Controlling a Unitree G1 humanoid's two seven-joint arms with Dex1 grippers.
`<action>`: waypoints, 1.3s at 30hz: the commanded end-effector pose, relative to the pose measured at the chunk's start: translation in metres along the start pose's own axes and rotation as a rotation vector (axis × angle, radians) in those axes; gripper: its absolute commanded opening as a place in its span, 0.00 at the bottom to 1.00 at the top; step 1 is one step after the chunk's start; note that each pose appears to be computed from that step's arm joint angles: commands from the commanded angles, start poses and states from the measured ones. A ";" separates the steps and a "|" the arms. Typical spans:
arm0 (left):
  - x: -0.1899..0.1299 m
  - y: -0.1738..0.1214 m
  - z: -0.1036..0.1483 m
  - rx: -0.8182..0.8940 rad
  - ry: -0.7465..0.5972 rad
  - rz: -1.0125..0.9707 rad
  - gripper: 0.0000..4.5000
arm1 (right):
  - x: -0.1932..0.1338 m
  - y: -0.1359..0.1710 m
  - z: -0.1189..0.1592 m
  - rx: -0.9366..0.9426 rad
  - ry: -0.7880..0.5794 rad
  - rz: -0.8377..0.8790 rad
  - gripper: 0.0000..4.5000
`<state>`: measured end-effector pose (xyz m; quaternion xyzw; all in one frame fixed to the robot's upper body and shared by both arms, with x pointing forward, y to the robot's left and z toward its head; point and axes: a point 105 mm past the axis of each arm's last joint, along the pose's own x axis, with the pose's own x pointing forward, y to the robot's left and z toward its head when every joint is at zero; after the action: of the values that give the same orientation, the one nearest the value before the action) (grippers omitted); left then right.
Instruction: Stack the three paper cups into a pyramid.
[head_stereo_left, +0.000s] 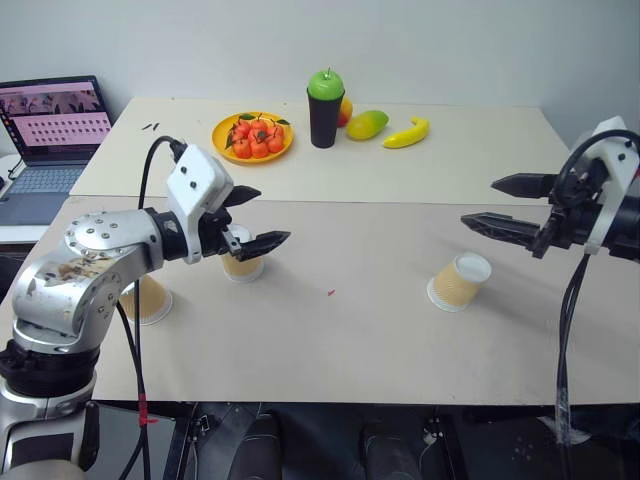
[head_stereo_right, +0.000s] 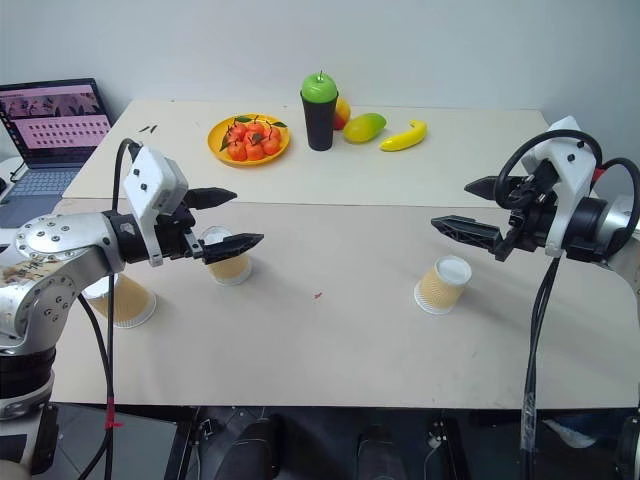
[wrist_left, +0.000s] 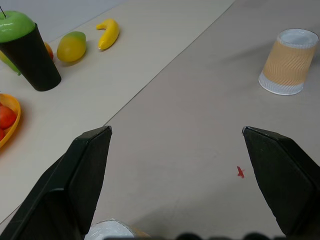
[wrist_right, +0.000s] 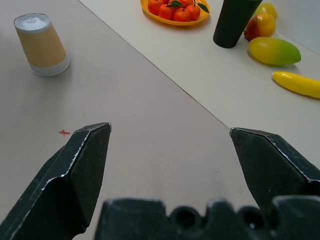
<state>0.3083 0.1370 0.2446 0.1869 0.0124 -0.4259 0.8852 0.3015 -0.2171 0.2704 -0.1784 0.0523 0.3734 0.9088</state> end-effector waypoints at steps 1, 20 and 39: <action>-0.001 0.000 0.011 0.026 -0.044 -0.017 1.00 | -0.008 0.001 0.015 -0.060 -0.036 -0.018 1.00; -0.038 0.029 0.026 -0.086 -0.189 0.192 1.00 | 0.022 0.035 0.016 0.012 -0.056 0.164 1.00; -0.059 -0.001 -0.044 -0.261 -0.182 0.698 1.00 | 0.052 0.054 0.049 0.025 -0.174 0.421 1.00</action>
<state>0.2822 0.1956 0.1985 0.0081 -0.0316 -0.1270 0.9914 0.3068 -0.1322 0.2830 -0.1128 0.0191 0.5519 0.8261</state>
